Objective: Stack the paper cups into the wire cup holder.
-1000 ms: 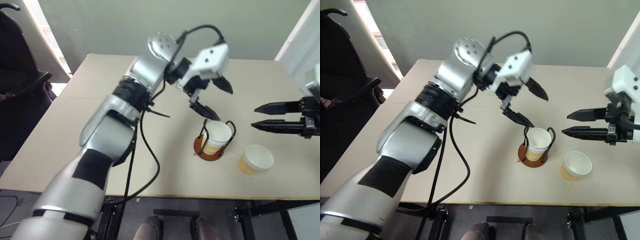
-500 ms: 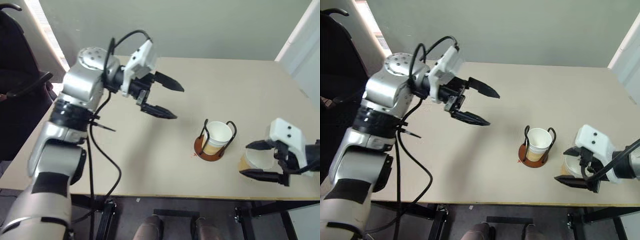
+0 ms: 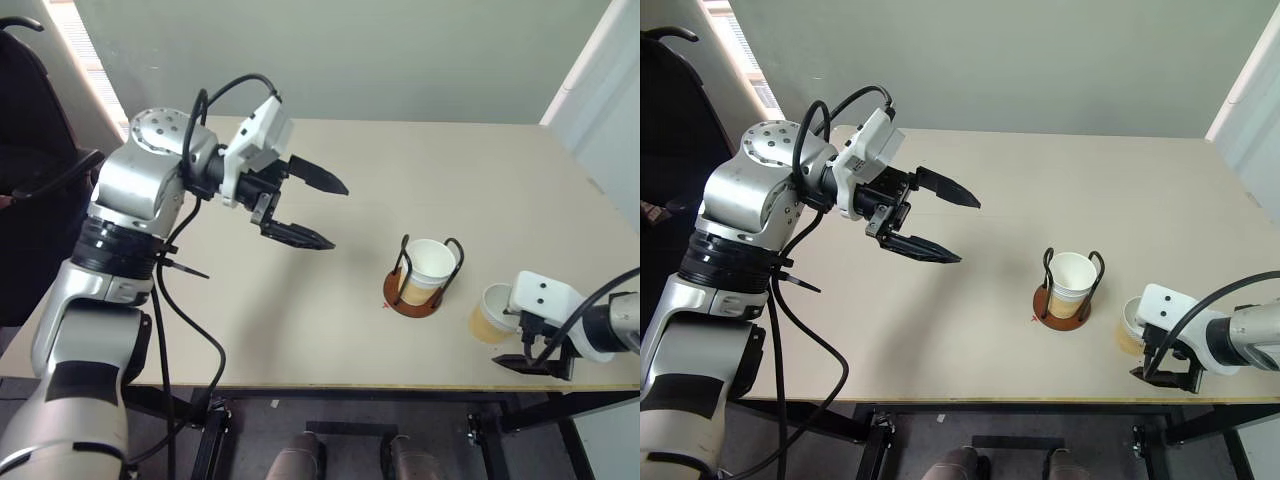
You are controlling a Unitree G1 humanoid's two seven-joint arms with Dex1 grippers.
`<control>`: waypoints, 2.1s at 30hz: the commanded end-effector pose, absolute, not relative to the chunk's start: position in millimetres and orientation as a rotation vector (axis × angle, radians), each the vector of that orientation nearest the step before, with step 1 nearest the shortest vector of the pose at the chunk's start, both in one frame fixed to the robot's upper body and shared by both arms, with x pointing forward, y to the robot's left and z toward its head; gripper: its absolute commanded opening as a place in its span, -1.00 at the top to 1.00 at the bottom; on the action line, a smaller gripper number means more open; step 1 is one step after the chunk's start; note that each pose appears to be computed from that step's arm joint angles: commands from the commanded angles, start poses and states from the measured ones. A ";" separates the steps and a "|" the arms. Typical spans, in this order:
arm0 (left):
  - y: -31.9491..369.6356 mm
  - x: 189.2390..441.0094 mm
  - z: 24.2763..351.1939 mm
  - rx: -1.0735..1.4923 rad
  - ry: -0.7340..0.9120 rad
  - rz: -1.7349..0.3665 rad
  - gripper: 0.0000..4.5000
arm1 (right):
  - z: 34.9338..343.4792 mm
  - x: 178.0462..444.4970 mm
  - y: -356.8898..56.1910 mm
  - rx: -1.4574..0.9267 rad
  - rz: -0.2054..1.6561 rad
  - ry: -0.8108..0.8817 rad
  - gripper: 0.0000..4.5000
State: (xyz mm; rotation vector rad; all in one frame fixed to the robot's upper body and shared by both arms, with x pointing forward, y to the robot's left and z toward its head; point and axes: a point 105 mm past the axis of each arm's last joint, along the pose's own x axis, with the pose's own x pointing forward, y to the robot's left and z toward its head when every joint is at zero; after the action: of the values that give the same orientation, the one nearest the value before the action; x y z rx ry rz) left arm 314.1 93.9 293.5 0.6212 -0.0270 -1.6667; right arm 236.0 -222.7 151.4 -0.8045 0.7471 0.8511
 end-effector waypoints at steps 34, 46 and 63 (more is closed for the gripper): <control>98.1 301.4 292.2 0.661 -0.064 -1.685 -1.00 | 319.8 269.2 -147.5 -1.136 1.197 0.236 0.99; 99.3 300.0 292.1 0.669 -0.056 -1.680 -1.00 | 293.6 279.0 -148.7 -1.205 1.286 0.328 0.99; 96.6 298.8 296.6 0.669 -0.064 -1.686 -1.00 | 263.6 278.4 -142.2 -1.264 1.378 0.365 0.99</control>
State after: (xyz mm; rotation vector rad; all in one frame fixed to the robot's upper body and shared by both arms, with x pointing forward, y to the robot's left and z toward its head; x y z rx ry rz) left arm 306.8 95.9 281.9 0.6229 -0.0131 -1.6704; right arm 280.2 -141.9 259.8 -1.2197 0.3826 1.3862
